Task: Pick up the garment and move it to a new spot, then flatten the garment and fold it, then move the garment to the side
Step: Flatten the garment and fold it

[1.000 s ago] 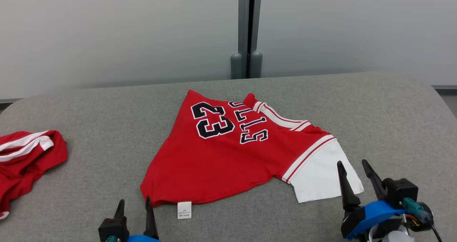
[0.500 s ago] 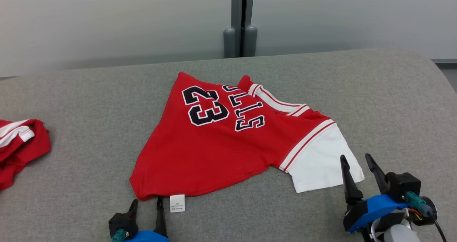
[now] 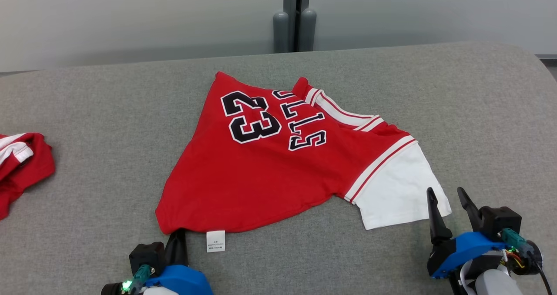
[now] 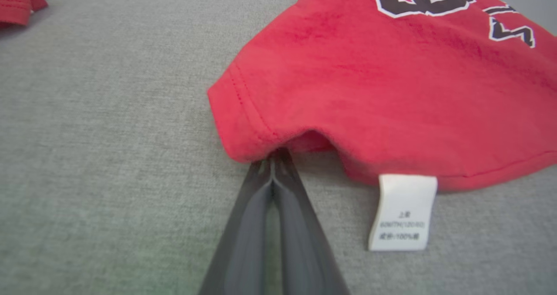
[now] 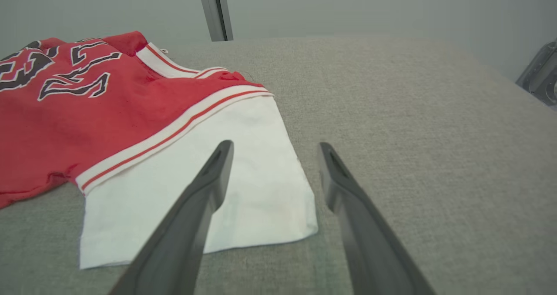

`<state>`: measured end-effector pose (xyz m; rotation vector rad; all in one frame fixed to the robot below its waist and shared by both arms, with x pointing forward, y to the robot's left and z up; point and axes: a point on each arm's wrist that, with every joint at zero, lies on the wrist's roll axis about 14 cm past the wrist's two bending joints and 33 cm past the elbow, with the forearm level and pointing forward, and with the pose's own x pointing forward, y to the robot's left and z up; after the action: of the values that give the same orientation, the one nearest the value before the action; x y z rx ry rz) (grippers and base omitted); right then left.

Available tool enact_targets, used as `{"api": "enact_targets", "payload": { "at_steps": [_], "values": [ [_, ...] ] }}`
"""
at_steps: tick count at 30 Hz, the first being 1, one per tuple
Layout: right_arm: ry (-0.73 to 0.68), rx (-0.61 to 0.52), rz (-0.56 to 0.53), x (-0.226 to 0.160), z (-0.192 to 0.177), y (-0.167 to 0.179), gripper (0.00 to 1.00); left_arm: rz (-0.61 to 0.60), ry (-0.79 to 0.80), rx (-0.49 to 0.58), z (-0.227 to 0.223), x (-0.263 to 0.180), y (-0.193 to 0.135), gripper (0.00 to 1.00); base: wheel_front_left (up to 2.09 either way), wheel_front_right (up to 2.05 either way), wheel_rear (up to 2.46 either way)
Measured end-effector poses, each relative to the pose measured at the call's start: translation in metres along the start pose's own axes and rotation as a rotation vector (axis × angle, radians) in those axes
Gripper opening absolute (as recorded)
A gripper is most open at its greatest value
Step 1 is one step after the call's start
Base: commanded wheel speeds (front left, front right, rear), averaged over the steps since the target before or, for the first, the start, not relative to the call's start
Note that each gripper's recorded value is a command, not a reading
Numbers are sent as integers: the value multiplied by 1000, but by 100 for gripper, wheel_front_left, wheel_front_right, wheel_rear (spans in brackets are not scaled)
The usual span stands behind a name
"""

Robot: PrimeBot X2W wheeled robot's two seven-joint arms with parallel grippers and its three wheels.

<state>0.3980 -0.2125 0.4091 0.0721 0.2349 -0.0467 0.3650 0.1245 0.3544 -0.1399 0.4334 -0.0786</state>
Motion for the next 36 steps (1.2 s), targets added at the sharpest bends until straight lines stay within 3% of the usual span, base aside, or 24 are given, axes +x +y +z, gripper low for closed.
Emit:
{"api": "enact_targets", "payload": {
  "at_steps": [14, 15, 16, 22, 29, 36],
  "values": [
    [185, -22, -14, 12, -50, -3, 100, 12, -16, 7, 3, -3, 8, 0, 0, 0, 0],
    [192, -21, -11, 13, -52, -2, 87, 13, -18, 6, 3, -3, 8, 0, 0, 0, 0],
    [195, -20, -8, 14, -53, -1, 0, 13, -20, 6, 4, -3, 8, 0, 0, 0, 0],
    [164, 23, -14, 17, -43, 1, 0, 9, -33, 10, 7, -6, 7, 0, 0, 0, 0],
    [48, 69, -68, 11, -10, -17, 0, -3, -59, 21, 13, -16, 5, 0, 0, 0, 0],
    [13, 92, -107, -3, -1, -29, 0, 18, -82, 22, 15, -30, 12, 0, 0, 0, 0]
  ]
}}
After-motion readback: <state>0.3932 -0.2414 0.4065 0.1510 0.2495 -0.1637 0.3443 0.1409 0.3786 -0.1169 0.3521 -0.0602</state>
